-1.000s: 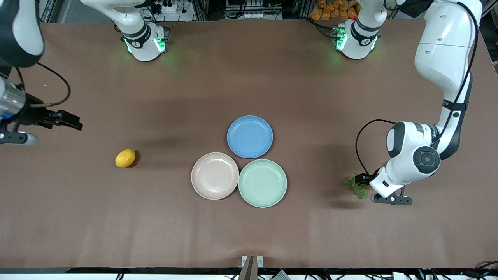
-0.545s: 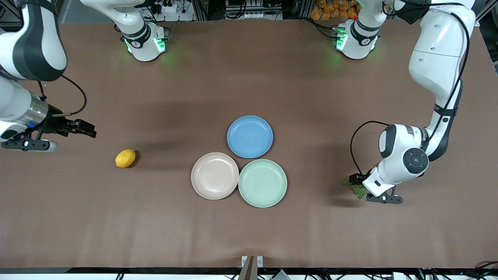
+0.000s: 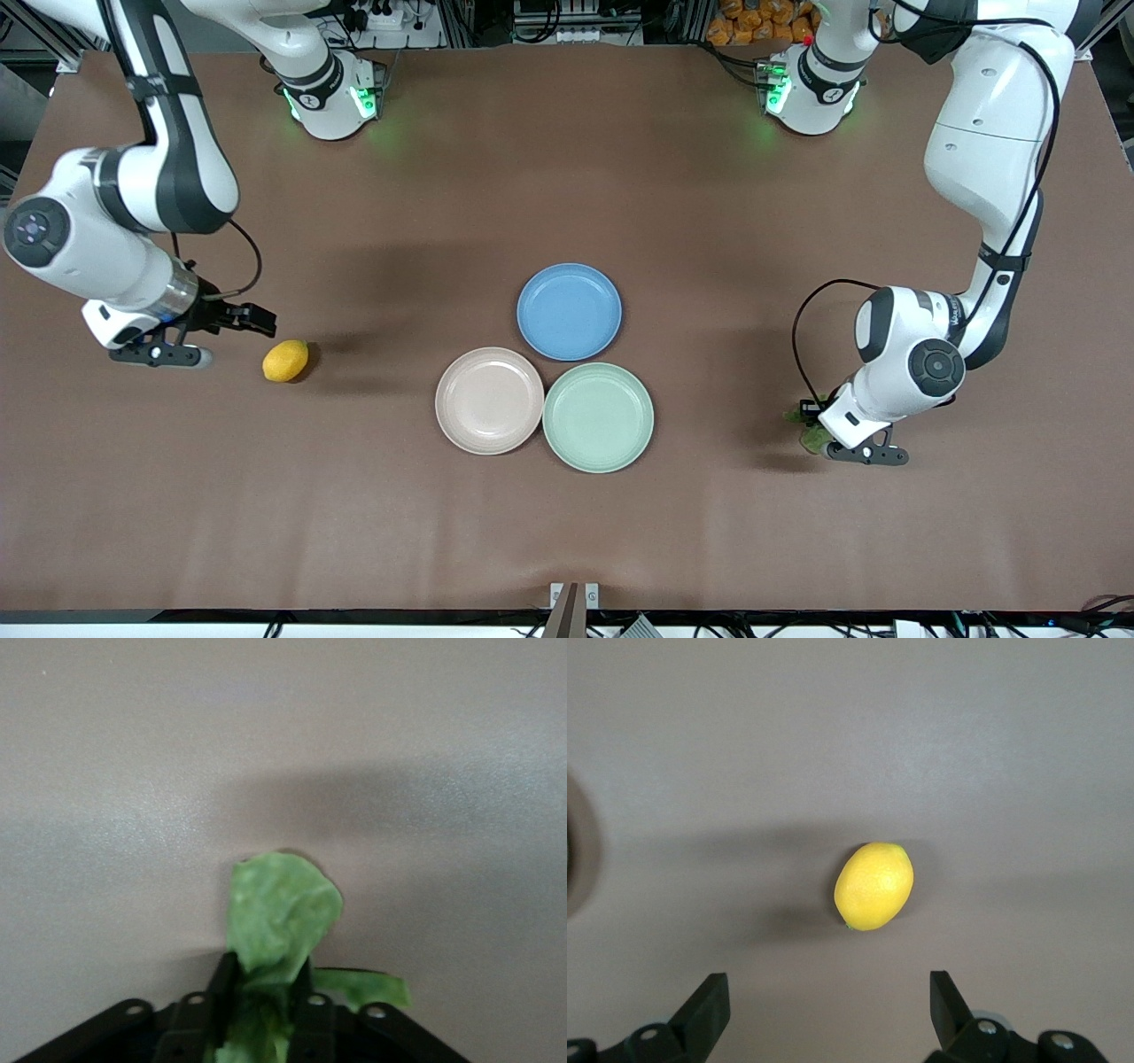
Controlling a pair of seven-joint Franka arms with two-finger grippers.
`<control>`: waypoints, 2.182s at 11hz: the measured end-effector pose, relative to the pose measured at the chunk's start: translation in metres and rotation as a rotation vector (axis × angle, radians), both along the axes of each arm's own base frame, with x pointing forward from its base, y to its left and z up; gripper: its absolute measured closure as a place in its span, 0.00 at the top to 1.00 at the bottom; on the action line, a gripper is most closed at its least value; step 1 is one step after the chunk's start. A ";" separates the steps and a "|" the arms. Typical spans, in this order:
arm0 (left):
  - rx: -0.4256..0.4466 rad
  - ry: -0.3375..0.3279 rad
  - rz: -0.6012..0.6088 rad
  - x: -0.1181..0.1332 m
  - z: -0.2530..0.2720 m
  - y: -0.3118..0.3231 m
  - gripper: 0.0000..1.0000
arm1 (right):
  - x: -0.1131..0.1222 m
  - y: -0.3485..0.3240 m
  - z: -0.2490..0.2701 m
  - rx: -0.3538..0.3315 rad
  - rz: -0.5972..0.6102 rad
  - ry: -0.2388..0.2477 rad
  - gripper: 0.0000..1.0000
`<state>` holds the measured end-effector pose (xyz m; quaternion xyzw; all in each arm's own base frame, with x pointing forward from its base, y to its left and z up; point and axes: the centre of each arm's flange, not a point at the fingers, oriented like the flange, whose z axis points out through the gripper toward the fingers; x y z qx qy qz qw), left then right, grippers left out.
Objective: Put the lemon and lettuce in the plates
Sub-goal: 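Grasp the lettuce with the left gripper while the right gripper approaches the lemon, then carry the lettuce over the mint plate while the right gripper grasps the lemon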
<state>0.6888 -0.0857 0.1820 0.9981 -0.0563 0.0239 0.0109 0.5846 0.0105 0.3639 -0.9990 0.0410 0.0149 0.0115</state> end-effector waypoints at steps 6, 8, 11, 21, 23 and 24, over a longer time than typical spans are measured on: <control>-0.011 -0.085 -0.010 0.015 0.049 -0.010 0.04 | 0.015 -0.001 -0.087 -0.017 -0.007 0.003 1.00; -0.018 -0.128 -0.047 0.014 0.081 -0.037 0.04 | 0.016 -0.002 -0.109 -0.021 -0.010 0.005 1.00; -0.055 -0.163 -0.061 0.001 0.113 -0.106 0.04 | 0.017 -0.004 -0.121 -0.024 -0.014 0.007 1.00; -0.284 -0.225 0.174 -0.067 0.059 -0.298 0.04 | 0.001 -0.015 -0.171 -0.036 -0.030 -0.025 1.00; -0.298 -0.217 0.190 -0.075 0.046 -0.310 0.04 | -0.001 -0.015 -0.174 -0.037 -0.031 -0.024 1.00; -0.301 -0.215 0.191 -0.077 0.040 -0.313 0.04 | -0.001 -0.016 -0.174 -0.037 -0.032 -0.032 1.00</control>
